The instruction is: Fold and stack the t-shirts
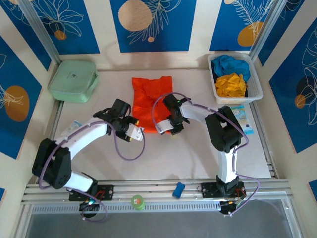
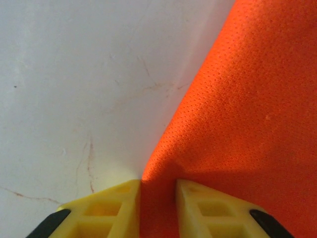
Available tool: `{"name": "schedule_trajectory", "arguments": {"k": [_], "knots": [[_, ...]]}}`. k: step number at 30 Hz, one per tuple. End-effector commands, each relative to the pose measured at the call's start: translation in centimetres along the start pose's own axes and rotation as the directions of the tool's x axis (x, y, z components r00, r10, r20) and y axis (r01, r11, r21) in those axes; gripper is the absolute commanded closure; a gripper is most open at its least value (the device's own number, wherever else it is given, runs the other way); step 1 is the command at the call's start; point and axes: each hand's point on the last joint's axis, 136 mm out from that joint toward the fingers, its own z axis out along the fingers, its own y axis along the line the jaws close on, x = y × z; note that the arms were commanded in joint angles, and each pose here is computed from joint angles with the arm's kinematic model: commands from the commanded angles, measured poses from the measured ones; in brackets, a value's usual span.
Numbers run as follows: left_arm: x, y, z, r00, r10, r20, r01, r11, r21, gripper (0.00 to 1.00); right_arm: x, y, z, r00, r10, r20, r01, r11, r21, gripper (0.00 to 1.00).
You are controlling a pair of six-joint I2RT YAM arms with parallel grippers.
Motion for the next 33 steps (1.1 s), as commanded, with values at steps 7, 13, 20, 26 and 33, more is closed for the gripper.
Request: {"name": "schedule_trajectory", "arguments": {"k": [7,13,20,26,33], "knots": [[0.8,-0.5,2.5,0.999,0.036,-0.025,-0.032,0.986,0.162,0.33,-0.3,1.6,0.7,0.999,0.036,0.025,-0.034,0.997,-0.074,0.78],[1.3,0.8,3.5,0.999,0.034,-0.039,-0.024,0.973,0.231,0.35,-0.3,1.6,0.4,0.999,0.041,0.027,-0.039,0.997,-0.071,0.79],[2.4,-0.9,4.6,0.995,0.074,-0.069,-0.050,0.952,0.302,0.35,-0.3,1.7,0.3,0.998,0.049,0.029,-0.047,0.996,-0.075,0.79],[3.1,-1.7,5.7,0.994,0.076,-0.078,-0.046,0.942,0.331,0.35,-0.3,1.7,0.1,0.998,0.051,0.025,-0.049,0.996,-0.075,0.79],[3.6,-1.5,7.5,0.994,0.069,-0.080,-0.037,0.936,0.350,0.35,-0.2,1.8,0.2,0.999,0.048,0.017,-0.046,0.996,-0.077,0.80]]}}
